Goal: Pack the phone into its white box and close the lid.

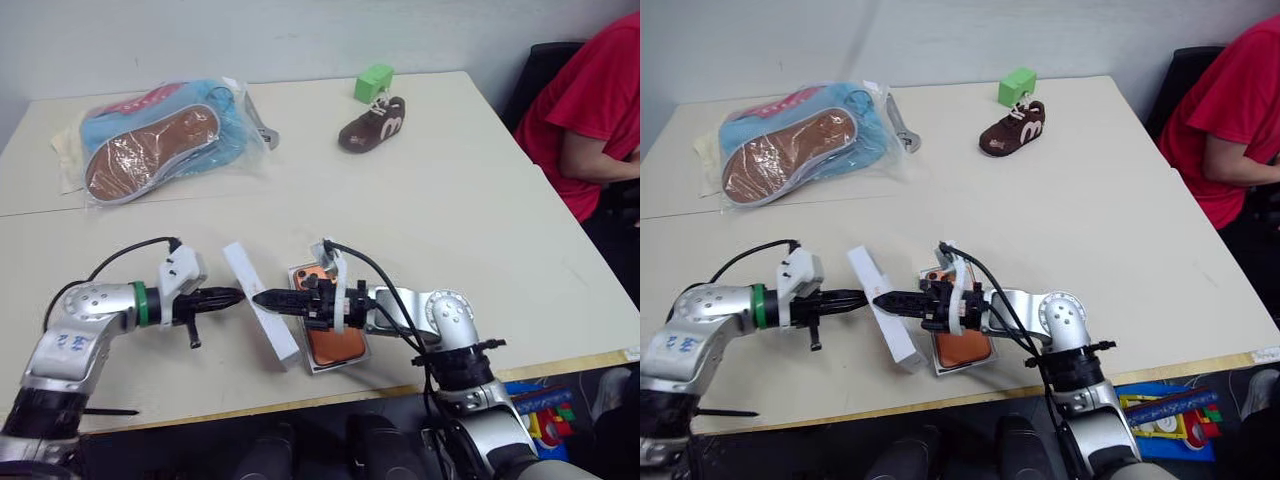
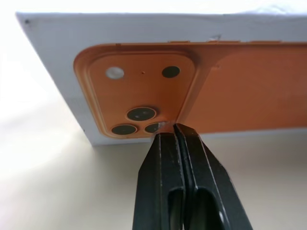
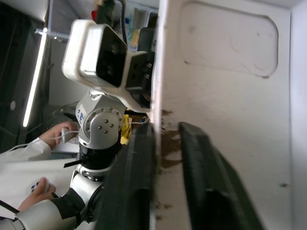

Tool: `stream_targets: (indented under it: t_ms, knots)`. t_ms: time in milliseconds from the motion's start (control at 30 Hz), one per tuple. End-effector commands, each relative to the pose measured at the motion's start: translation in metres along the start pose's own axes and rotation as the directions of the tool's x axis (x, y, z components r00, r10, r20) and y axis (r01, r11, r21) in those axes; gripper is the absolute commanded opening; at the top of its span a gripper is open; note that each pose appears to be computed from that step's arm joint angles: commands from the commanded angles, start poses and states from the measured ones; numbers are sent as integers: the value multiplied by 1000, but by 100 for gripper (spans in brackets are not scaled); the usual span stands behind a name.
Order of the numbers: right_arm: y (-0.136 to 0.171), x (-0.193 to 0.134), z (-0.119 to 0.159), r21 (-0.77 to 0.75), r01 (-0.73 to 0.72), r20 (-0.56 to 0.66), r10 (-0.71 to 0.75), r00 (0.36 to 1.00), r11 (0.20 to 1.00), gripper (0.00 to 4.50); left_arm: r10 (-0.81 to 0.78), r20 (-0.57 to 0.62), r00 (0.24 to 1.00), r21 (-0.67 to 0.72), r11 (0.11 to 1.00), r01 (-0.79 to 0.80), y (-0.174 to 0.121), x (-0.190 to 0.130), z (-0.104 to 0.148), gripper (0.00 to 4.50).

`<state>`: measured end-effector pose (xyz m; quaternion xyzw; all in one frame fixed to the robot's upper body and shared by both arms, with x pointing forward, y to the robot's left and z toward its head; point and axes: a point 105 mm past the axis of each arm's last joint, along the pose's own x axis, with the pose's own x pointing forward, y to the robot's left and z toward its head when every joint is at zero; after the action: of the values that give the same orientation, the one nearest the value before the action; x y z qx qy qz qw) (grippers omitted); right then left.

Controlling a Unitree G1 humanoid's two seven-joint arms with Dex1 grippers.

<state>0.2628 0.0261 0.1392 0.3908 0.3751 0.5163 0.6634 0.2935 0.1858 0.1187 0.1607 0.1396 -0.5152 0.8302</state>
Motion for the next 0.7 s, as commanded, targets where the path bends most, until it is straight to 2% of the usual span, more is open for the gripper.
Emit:
stream_targets:
  t_ms: [33,167,333,533,633,700]
  knots:
    - [-4,-13,-3,-34,62,14,-62,998,997,208,-55,23,998,45,998,54,-1,13,8,0]
    - [2,-34,-1,-103,84,44,-80,996,991,340,-113,57,992,60,992,109,-4,30,17,0]
    - [33,-94,13,-381,126,100,-94,990,916,340,-228,115,967,92,971,219,-20,60,32,0]
    - [43,-133,7,-588,164,55,-163,985,792,340,-265,179,948,112,962,248,-27,71,49,0]
    - [34,-138,-7,-693,170,-1,-238,971,701,277,-262,209,942,105,964,245,-23,62,60,0]
    - [29,-138,-14,-741,151,-23,-250,968,654,210,-258,221,940,96,965,243,-19,54,66,0]
